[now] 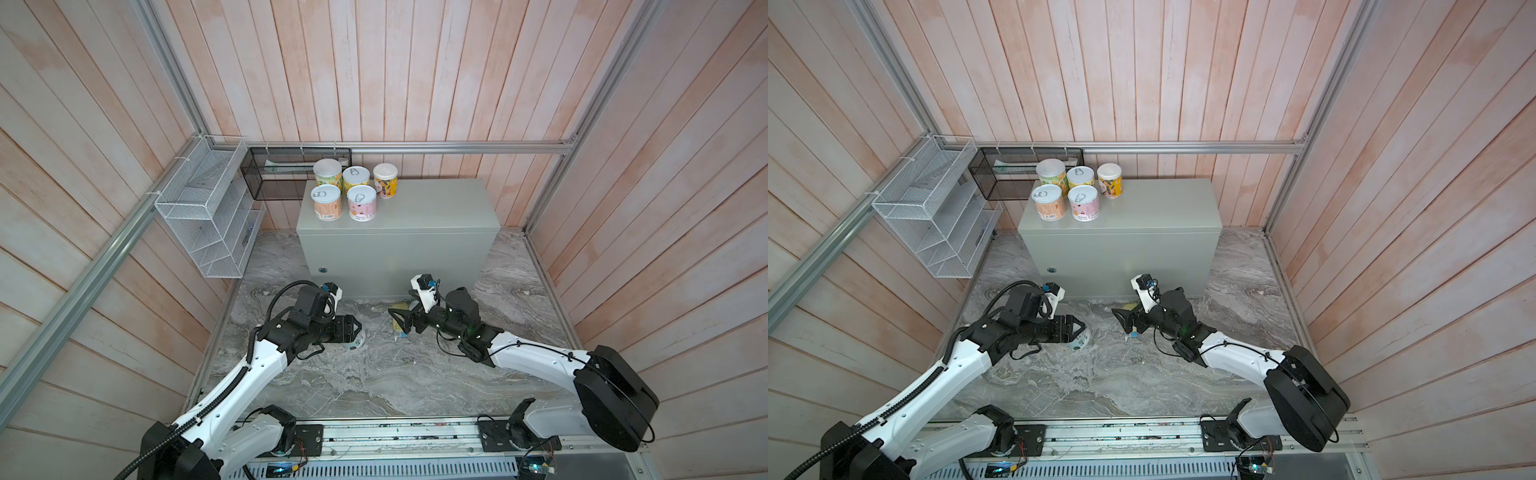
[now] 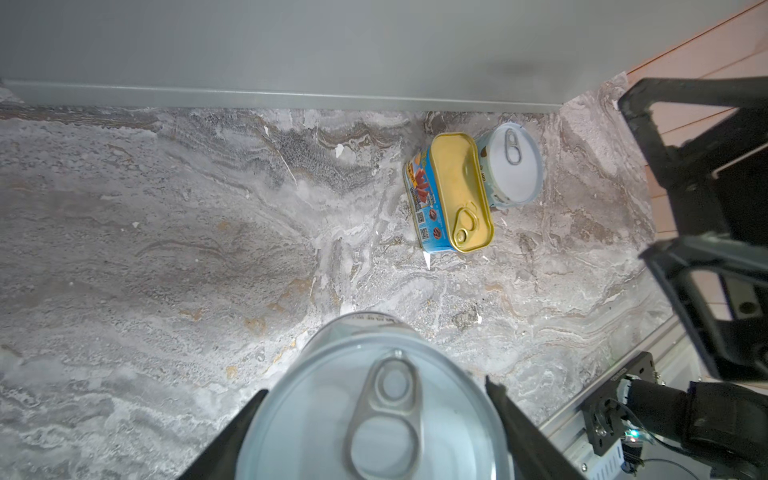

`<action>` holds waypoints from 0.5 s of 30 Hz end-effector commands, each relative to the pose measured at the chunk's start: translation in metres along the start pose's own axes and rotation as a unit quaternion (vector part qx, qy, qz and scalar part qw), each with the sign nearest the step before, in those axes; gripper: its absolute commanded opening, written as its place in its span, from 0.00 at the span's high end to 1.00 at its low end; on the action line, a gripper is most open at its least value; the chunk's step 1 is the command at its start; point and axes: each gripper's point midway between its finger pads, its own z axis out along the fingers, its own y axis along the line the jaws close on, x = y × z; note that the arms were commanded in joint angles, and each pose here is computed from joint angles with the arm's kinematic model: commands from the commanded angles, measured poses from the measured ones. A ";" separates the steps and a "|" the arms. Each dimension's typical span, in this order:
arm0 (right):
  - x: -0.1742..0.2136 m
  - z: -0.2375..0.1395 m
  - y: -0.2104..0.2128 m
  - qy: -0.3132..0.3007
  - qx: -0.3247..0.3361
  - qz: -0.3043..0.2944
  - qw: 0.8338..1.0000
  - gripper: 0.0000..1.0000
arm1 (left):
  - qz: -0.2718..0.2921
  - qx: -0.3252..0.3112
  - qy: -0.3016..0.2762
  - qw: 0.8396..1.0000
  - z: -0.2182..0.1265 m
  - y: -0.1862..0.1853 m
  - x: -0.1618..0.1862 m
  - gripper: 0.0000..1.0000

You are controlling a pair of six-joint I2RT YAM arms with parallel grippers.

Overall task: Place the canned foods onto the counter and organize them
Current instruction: 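Carry the white-lidded can toward the right gripper while the right gripper approaches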

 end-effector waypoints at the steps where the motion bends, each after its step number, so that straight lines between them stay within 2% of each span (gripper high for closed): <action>1: -0.011 0.008 0.023 -0.016 -0.055 -0.017 0.998 0.02 | 0.013 0.041 -0.011 0.999 -0.012 -0.019 -0.010 0.36; 15: 0.001 0.021 0.071 -0.005 -0.148 -0.045 0.988 0.02 | 0.004 0.066 -0.002 0.998 -0.025 -0.032 -0.020 0.37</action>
